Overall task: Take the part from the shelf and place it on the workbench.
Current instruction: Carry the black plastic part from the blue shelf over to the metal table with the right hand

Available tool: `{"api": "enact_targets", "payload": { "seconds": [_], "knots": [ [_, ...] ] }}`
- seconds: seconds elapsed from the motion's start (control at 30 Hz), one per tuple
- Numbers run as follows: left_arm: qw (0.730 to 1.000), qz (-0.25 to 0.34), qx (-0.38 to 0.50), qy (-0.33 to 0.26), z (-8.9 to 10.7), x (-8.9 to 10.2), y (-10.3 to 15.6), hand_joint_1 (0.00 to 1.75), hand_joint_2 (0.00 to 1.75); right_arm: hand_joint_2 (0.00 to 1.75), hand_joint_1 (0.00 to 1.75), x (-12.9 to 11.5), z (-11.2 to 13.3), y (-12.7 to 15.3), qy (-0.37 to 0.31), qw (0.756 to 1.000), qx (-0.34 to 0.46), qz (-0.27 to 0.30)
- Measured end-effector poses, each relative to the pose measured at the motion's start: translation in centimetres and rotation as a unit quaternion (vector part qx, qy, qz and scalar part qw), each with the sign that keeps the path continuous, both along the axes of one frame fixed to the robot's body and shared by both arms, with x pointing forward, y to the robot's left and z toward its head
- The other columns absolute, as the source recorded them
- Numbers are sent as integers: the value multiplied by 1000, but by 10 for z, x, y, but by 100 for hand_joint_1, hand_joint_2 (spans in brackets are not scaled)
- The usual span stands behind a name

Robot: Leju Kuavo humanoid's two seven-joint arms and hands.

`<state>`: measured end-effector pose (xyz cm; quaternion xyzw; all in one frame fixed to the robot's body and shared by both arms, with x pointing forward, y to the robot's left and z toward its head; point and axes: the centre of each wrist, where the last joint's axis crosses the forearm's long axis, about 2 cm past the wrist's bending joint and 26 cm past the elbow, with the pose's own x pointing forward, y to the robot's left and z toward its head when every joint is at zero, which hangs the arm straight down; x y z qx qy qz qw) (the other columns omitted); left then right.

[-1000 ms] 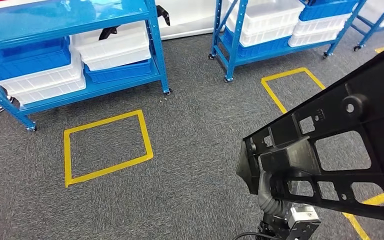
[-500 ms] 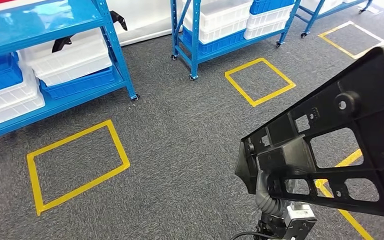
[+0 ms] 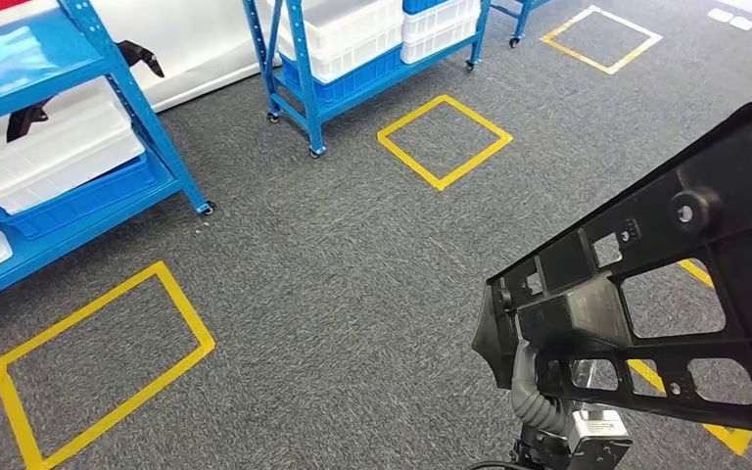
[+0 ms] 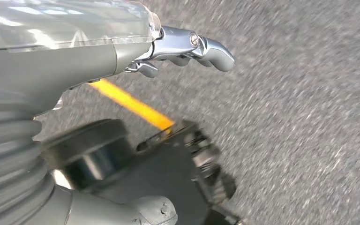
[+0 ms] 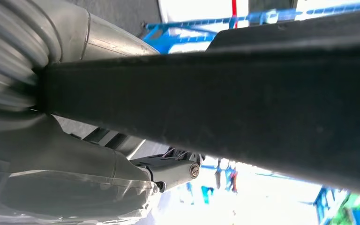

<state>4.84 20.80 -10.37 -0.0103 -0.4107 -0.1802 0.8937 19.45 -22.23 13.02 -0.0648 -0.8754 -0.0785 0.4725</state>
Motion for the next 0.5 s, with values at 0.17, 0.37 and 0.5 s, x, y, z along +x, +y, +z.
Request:
{"api": "enact_targets", "payload": {
  "seconds": [0.17,0.37,0.5],
  "knots": [
    [1000,2,-25,-4,1,-1,-10,0,175,175,175,-2,0,-2,0,1000,4,0],
    [999,3,-32,-3,2,-1,-11,0,175,175,175,-3,-1,-3,1,1000,4,-1],
    [999,2,-51,-1,2,0,-14,0,175,175,175,-3,-1,-4,3,1000,4,1]
  ]
}}
